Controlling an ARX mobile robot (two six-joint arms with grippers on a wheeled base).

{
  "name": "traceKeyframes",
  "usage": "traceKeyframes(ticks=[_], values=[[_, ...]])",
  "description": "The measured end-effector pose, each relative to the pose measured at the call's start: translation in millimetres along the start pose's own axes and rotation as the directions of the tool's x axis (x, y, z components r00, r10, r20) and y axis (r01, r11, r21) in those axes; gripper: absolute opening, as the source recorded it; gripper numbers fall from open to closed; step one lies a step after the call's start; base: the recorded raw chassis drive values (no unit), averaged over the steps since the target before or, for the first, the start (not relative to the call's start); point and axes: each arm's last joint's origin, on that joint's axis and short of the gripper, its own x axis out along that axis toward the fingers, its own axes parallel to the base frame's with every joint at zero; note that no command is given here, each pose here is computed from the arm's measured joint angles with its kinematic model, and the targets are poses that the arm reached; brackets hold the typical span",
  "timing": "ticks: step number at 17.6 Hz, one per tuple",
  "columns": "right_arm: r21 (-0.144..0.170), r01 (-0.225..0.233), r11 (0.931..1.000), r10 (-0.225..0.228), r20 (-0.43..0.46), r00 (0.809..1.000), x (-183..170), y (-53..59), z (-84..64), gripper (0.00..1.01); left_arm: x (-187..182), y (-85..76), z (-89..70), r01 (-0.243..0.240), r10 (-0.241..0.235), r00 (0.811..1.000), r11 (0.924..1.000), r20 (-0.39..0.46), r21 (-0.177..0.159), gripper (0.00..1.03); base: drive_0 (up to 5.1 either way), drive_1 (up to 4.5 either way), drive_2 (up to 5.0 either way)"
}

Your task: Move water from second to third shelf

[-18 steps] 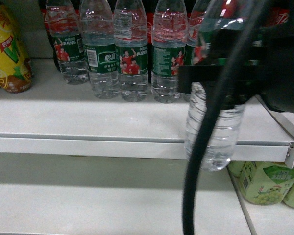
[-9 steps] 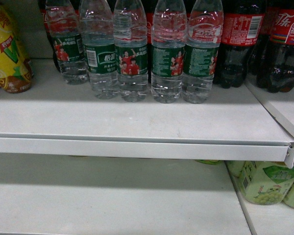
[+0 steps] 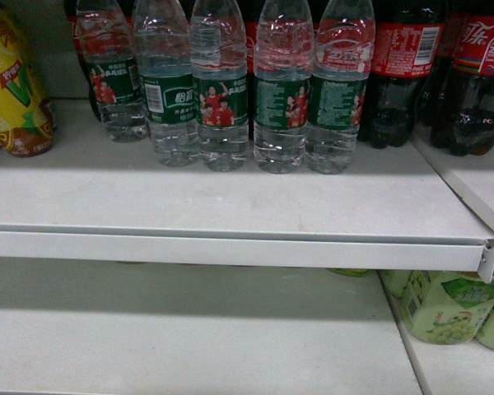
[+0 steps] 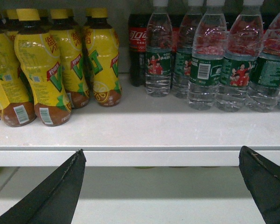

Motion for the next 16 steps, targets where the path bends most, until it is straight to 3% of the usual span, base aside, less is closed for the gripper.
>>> traceKeyframes(ticks=[4, 16], values=[[0.028, -0.054, 0.9982, 0.054, -0.015, 0.998, -3.8, 0.5, -1.3, 0.42, 0.0, 0.0, 0.0, 0.000, 0.000, 1.000, 1.0000, 0.000, 0.000, 0.98, 0.0, 0.00, 0.0], [0.029, -0.035, 0.9990, 0.036, -0.039, 0.999, -4.5, 0.1, -5.1, 0.42, 0.0, 0.0, 0.0, 0.000, 0.000, 1.000, 1.0000, 0.000, 0.000, 0.98, 0.0, 0.00, 0.0]])
